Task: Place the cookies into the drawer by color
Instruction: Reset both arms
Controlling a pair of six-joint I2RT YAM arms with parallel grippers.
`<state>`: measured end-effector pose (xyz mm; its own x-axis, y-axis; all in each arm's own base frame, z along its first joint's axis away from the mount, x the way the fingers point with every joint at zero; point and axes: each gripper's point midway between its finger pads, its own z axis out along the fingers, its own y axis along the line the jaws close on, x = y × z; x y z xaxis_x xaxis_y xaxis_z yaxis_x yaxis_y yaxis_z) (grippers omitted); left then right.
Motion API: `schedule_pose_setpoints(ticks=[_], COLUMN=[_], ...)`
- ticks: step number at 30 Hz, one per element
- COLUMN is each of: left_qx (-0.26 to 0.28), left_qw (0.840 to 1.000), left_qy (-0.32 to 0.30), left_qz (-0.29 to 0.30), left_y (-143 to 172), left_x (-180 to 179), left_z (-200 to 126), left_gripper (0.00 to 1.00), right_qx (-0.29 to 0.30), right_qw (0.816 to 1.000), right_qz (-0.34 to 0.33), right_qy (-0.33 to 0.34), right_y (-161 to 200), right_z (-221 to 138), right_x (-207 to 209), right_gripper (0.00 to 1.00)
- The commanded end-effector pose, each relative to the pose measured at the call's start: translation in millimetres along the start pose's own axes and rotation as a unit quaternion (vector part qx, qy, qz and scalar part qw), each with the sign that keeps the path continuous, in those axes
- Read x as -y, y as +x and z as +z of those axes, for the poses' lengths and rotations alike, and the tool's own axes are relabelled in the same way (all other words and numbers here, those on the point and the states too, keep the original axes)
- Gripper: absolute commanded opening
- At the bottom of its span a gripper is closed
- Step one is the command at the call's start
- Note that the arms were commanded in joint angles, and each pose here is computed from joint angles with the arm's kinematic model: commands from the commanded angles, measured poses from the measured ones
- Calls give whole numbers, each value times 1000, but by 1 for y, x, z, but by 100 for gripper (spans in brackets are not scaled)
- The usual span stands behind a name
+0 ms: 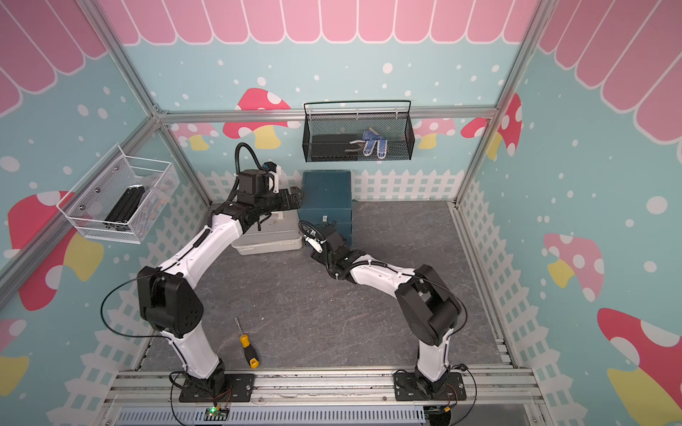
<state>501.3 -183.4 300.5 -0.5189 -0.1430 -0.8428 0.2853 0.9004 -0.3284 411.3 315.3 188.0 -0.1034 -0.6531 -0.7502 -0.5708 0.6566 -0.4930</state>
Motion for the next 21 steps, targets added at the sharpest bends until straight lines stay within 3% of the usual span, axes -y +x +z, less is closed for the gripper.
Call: schedule_pose_setpoints(ticks=[1,3,4,5,7,10,11,15,18,21], left_qx=[78,99,109,135,186,257,253,187,168,175], left_qw=[996,993,991,987,978,961,960,967,956,948], left_qy=[1,13,16,13,2,-79,-114,-157,-210,-213], left_qz=[34,63,76,87,91,59,42,76,117,159], left_y=[-22,-10,-2,2,18,43,58,101,127,152], left_x=[23,33,34,33,22,-22,-40,-63,-87,-97], left_z=[-43,-64,-71,-83,-105,-139,-147,-146,-141,-133], left_gripper=[99,99,99,99,99,99,99,99,99,99], right_qx=[84,111,115,115,105,99,96,89,54,-2], right_qw=[995,991,988,985,981,973,974,966,956,943], right_qz=[47,31,38,50,59,110,121,133,138,136], right_qy=[32,71,95,120,154,175,167,204,254,304], right_y=[-24,-14,-7,3,22,58,75,121,158,203], right_z=[-40,-65,-74,-84,-103,-122,-124,-145,-157,-161], right_x=[21,32,40,47,58,73,73,84,103,127], right_gripper=[74,80,93,99,98,99,98,99,99,99])
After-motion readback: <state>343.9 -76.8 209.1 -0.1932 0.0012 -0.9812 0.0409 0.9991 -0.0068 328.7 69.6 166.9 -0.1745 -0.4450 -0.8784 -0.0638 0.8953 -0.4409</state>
